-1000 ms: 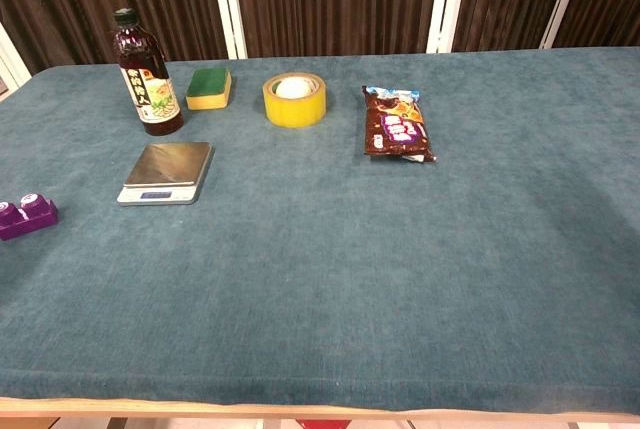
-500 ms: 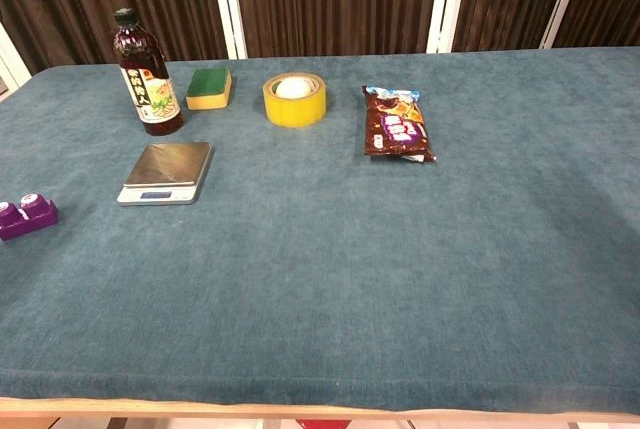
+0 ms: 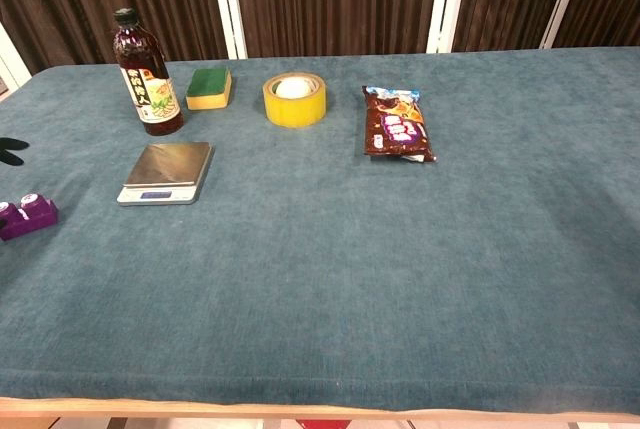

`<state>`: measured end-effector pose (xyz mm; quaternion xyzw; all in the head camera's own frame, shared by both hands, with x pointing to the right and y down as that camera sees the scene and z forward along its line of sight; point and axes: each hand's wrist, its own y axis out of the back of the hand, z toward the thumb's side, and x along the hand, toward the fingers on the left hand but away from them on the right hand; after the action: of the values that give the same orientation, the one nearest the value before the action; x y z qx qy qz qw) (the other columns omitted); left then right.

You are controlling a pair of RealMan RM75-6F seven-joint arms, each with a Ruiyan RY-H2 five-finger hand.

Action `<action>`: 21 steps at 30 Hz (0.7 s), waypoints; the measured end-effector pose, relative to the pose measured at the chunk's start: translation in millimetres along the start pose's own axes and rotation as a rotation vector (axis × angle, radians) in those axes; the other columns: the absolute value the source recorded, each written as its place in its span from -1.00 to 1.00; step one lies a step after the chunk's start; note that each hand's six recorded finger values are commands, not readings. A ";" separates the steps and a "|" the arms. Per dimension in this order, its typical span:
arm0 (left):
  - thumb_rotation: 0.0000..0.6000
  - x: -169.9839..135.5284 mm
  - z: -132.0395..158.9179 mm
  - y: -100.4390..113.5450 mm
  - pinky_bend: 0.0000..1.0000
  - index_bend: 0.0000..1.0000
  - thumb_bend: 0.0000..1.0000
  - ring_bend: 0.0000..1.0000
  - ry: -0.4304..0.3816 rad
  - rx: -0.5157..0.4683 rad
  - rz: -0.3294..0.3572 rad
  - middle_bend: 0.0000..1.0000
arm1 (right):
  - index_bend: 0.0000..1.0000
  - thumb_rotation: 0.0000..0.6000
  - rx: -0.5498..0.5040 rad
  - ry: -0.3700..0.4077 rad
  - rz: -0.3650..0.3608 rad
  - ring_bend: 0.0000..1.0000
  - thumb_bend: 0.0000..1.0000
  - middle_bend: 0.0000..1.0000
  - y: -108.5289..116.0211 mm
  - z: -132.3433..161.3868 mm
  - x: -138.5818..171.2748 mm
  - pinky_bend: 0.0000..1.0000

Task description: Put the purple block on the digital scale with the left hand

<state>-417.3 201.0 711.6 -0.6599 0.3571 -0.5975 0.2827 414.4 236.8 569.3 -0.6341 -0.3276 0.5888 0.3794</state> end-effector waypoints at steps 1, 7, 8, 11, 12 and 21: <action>1.00 2.7 0.7 -2.1 -0.86 -0.83 -0.26 -0.88 0.004 0.003 -0.002 -0.69 | -1.00 1.00 0.000 0.001 0.002 -1.00 -0.69 -1.00 -0.3 0.2 0.2 -1.00; 1.00 11.4 5.5 -13.9 -0.80 -0.70 -0.28 -0.78 0.029 0.017 -0.010 -0.57 | -1.00 1.00 -0.014 0.003 0.004 -1.00 -0.69 -1.00 0.7 -0.4 0.6 -1.00; 1.00 12.1 6.6 -14.9 -0.78 -0.68 -0.28 -0.75 0.030 0.017 -0.008 -0.54 | -1.00 1.00 -0.018 0.002 0.004 -1.00 -0.69 -1.00 0.7 -0.6 0.5 -1.00; 1.00 13.2 8.6 -17.0 -0.76 -0.63 -0.28 -0.70 0.033 0.027 -0.002 -0.49 | -1.00 1.00 -0.023 0.006 0.014 -1.00 -0.69 -1.00 -0.4 -0.6 0.3 -1.00; 1.00 13.7 8.8 -18.0 -0.75 -0.60 -0.28 -0.68 0.036 0.032 -0.002 -0.46 | -1.00 1.00 -0.024 0.008 0.016 -1.00 -0.69 -1.00 -0.5 -0.4 0.3 -1.00; 1.00 21.2 0.6 -21.0 -0.66 -0.45 -0.28 -0.55 0.085 0.059 0.033 -0.30 | -1.00 1.00 -0.032 0.017 0.021 -1.00 -0.69 -1.00 0.4 -0.2 1.7 -1.00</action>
<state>-413.2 196.1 740.7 -0.6194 0.3618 -0.6304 0.2966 414.7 238.1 568.1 -0.6482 -0.3272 0.5821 0.3659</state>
